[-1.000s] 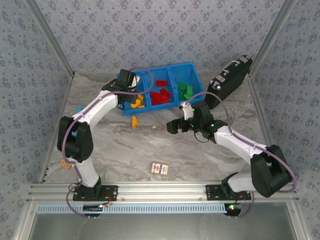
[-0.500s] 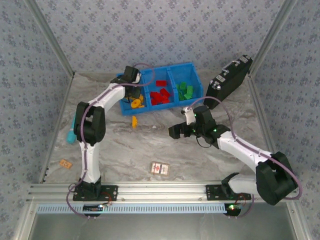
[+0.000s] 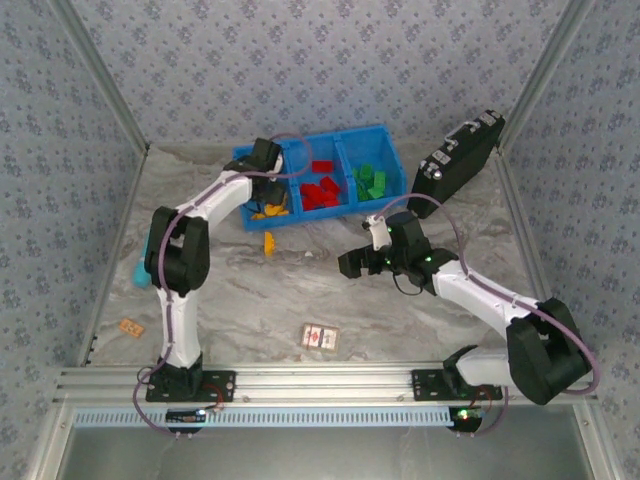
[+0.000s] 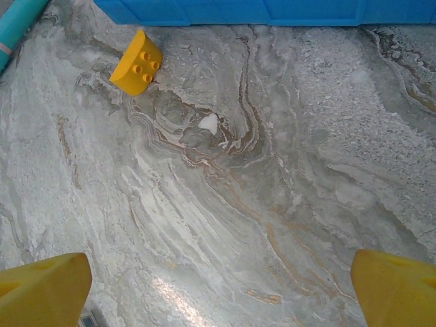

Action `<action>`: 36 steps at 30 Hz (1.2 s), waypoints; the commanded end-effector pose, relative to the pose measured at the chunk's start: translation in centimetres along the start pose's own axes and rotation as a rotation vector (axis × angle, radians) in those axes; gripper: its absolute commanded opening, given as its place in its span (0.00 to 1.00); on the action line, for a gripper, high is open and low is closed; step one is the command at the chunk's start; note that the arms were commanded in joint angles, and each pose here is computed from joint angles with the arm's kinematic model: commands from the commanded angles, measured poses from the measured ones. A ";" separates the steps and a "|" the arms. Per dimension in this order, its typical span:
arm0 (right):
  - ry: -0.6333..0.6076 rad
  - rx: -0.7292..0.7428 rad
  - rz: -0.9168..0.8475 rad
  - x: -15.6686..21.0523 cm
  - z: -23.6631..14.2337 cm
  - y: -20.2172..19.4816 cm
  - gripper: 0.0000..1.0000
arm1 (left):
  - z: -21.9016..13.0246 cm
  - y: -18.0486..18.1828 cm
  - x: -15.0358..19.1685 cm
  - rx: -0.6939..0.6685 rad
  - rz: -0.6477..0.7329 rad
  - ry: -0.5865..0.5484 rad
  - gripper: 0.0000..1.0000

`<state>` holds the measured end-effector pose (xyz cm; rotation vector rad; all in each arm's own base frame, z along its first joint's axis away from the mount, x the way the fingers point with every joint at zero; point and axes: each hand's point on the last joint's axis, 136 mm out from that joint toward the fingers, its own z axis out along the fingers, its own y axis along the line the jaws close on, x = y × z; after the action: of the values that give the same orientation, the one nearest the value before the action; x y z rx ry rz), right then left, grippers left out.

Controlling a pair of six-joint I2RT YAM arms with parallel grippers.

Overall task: Sort the legos into containers by color
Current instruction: Place the lego in the container, then pick up the lego from the center of the table.

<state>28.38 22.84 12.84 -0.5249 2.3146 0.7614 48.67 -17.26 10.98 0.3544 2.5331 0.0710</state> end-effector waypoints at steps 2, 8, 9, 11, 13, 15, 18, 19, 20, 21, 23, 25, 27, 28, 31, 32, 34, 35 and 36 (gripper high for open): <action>-0.017 -0.011 -0.024 -1.1 -0.2 0.3 1.00 | -6.9 0.5 -1.8 -0.031 0.008 -0.118 0.52; -0.024 -0.018 -0.027 -1.2 -0.3 0.5 1.00 | -11.8 0.9 1.2 -0.094 0.037 -0.121 0.52; -0.024 -0.022 -0.026 -1.2 -0.2 0.5 1.00 | -12.5 0.9 1.9 -0.098 0.034 -0.125 0.52; -0.034 -0.033 -0.034 -1.5 -0.2 0.7 1.00 | -13.5 0.9 3.3 -0.114 0.017 -0.140 0.51; -0.050 -0.045 -0.042 -1.8 -0.1 1.0 1.00 | -14.3 1.0 5.0 -0.127 -0.030 -0.154 0.51; -0.059 -0.054 -0.051 -2.1 -0.1 1.2 1.00 | -14.6 0.9 6.7 -0.144 -0.059 -0.161 0.51; -0.064 -0.064 -0.063 -2.6 0.0 1.4 1.00 | -14.4 0.4 9.4 -0.158 -0.100 -0.161 0.52; -0.066 -0.067 -0.067 -2.8 0.1 1.4 1.00 | -14.1 0.3 10.1 -0.157 -0.115 -0.159 0.53; -0.065 -0.069 -0.069 -2.8 0.3 1.4 1.00 | -13.9 0.2 11.0 -0.152 -0.136 -0.151 0.53; -0.067 -0.073 -0.071 -2.9 0.4 1.5 1.00 | -13.5 -0.1 11.8 -0.149 -0.152 -0.141 0.53; -0.063 -0.087 -0.077 -3.0 0.6 1.7 1.00 | -13.0 -0.5 12.6 -0.142 -0.169 -0.141 0.54; -0.065 -0.099 -0.081 -3.1 0.6 2.0 1.00 | -12.4 -0.5 13.3 -0.151 -0.183 -0.134 0.55; -0.068 -0.104 -0.086 -3.1 0.4 2.2 1.00 | -11.8 -0.8 13.5 -0.144 -0.193 -0.139 0.57; -0.068 -0.103 -0.088 -3.1 0.4 2.3 1.00 | -11.5 -0.9 13.6 -0.142 -0.195 -0.141 0.57; -0.073 -0.091 -0.089 -2.8 0.2 2.2 1.00 | -10.6 -1.3 13.4 -0.133 -0.201 -0.163 0.59; -0.071 -0.088 -0.088 -2.7 0.1 2.1 1.00 | -10.2 -1.4 13.5 -0.130 -0.201 -0.162 0.60; -0.069 -0.082 -0.087 -2.4 0.0 2.0 1.00 | -9.2 -2.1 13.6 -0.120 -0.192 -0.140 0.61; -0.066 -0.076 -0.085 -2.2 0.0 1.9 1.00 | -8.7 -2.3 13.6 -0.116 -0.188 -0.128 0.61; -0.064 -0.075 -0.087 -2.1 -0.1 1.9 1.00 | -8.2 -2.7 13.6 -0.111 -0.187 -0.117 0.61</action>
<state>29.20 24.58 14.30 -0.5994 2.2279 0.8212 31.70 -14.81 10.61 0.0975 2.4312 0.1533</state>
